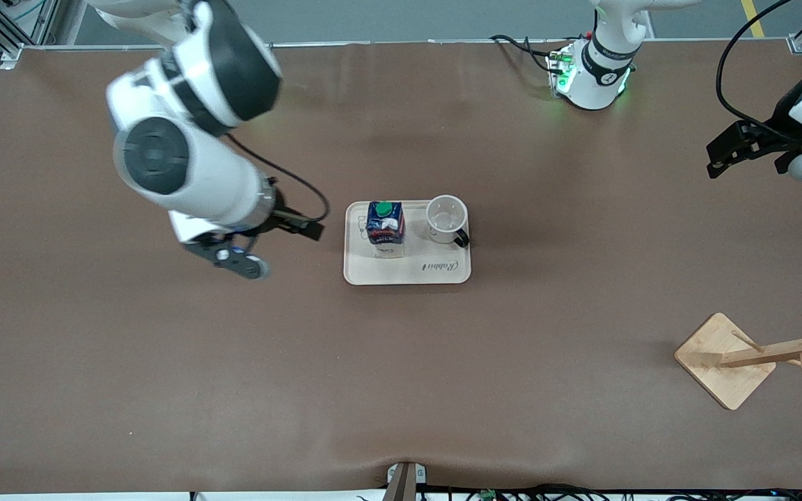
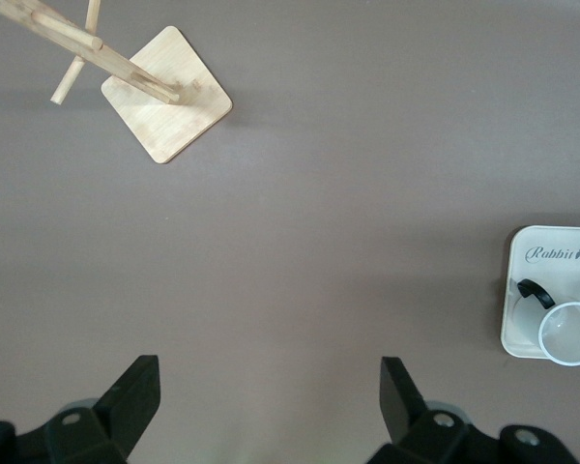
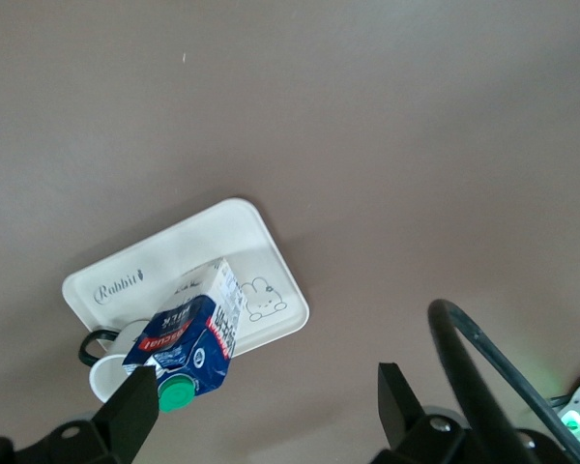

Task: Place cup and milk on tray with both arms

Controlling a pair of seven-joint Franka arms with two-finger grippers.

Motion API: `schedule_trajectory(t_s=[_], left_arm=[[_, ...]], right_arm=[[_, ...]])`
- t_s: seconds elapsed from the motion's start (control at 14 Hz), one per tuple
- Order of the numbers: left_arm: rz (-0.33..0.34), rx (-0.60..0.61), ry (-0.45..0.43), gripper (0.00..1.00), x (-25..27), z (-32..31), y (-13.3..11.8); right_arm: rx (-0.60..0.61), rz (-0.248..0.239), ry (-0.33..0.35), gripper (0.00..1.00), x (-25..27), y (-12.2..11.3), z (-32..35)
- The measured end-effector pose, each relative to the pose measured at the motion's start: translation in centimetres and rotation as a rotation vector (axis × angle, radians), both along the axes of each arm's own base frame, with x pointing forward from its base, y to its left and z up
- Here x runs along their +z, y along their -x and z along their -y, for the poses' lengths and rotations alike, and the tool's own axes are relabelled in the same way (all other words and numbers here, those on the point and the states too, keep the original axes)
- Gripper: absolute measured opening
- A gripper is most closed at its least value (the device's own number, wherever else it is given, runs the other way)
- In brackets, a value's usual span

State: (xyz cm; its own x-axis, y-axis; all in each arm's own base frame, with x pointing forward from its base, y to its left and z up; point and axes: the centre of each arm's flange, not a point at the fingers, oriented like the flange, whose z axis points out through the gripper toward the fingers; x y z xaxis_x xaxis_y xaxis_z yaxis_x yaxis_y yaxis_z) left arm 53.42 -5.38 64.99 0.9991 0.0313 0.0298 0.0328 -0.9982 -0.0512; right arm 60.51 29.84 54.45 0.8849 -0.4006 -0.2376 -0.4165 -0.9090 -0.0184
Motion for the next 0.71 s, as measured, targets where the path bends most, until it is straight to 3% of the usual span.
schedule_trajectory(t_s=[0.21, 0.71], left_arm=[[-0.001, -0.007, 0.000, 1.00, 0.0, 0.4, 0.0], [-0.006, -0.005, -0.001, 1.00, 0.0, 0.2, 0.2]], right_arm=[[0.096, 0.073, -0.045, 1.00, 5.9, 1.1, 3.1], [0.057, 0.104, -0.004, 1.00, 12.2, 2.0, 20.9]])
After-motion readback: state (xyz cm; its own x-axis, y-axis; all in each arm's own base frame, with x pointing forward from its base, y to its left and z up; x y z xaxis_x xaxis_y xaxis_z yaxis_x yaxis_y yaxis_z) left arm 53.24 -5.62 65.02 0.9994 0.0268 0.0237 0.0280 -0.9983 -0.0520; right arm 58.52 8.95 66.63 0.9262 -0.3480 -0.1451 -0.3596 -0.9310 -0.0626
